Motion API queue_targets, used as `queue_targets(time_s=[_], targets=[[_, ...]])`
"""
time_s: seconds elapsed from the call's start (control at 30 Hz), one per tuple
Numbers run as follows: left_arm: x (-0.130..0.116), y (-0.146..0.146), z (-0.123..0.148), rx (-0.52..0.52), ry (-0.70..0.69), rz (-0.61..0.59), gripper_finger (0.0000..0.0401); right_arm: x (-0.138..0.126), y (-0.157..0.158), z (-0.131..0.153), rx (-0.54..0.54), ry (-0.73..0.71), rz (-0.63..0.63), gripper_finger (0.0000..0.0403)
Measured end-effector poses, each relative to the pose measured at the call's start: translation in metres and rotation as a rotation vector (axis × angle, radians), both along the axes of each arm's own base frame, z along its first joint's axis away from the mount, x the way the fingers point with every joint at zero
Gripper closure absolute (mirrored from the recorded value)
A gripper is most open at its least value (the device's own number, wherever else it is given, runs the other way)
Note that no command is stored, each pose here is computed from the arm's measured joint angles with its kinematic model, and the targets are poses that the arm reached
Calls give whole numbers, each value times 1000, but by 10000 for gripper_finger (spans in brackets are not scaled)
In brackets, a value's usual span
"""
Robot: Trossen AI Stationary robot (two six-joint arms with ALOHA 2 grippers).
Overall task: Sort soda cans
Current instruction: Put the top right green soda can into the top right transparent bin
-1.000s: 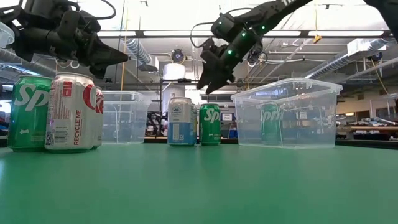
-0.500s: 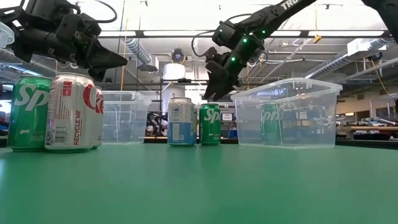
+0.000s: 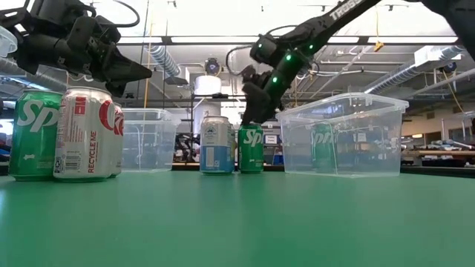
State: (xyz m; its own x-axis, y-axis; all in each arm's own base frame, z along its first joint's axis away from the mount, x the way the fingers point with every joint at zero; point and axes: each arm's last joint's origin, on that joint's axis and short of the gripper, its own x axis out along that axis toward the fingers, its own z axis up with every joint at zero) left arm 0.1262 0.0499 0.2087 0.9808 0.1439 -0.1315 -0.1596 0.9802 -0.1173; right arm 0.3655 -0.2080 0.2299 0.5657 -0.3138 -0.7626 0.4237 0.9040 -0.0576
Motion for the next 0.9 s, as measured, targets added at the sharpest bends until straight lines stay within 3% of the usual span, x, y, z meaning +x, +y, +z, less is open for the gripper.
queue_targets(time_s=[0.23, 0.43, 0.53, 0.7, 0.9], targets=[[0, 0, 0, -1, 1, -6, 394, 6, -2, -16, -1, 35, 12, 66], [0, 0, 0, -1, 1, -6, 394, 7, 0, -15, -3, 30, 14, 116], [0, 0, 0, -1, 2, -6, 394, 7, 1, -14, -4, 34, 17, 116], [0, 0, 0, -1, 2, -5, 394, 10, 2, -1, 3, 40, 17, 116], [0, 0, 0, -1, 2, -5, 394, 16, -1, 35, -13, -6, -1, 116]])
